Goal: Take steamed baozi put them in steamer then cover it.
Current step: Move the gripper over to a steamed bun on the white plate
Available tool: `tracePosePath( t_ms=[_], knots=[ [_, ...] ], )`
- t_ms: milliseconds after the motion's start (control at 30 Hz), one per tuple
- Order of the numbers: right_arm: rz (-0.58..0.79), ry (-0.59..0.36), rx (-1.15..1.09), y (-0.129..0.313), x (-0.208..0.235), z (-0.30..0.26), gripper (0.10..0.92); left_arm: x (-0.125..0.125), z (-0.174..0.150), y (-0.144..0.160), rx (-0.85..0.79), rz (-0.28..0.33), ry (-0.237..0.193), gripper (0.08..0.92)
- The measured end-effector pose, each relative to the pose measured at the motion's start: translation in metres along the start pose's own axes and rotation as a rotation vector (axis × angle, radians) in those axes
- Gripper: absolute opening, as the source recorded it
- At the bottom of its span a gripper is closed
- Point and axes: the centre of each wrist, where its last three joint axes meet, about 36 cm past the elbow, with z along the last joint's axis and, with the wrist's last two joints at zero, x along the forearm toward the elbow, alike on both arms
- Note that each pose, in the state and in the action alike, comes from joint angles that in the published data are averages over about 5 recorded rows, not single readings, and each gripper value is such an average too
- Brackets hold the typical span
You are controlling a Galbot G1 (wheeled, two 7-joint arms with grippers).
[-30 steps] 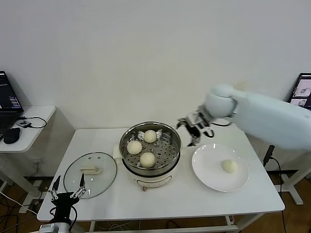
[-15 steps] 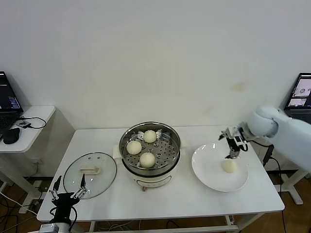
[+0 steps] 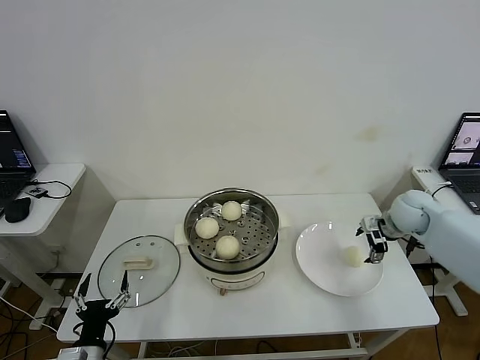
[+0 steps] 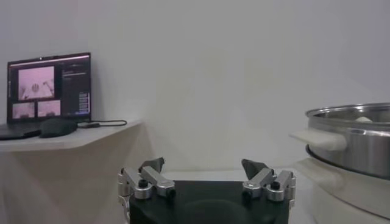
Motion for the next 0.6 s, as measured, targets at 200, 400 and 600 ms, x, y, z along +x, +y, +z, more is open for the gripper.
tracePosePath(
  t_ms=[200,400,600],
  knots=[
    [-0.009,0.007,-0.007,0.001,-0.022,0.0,0.823,0.001,0.0,0.003,-0.005,-0.006,0.001,0.823],
    [-0.017,0.019,-0.018,0.0,-0.038,-0.002,0.798,0.001,0.0,0.003,-0.004,-0.008,0.001,0.823],
    [-0.022,0.022,-0.027,-0.001,-0.048,-0.002,0.735,0.0,0.001,0.003,-0.004,-0.01,0.002,0.823]
  ],
)
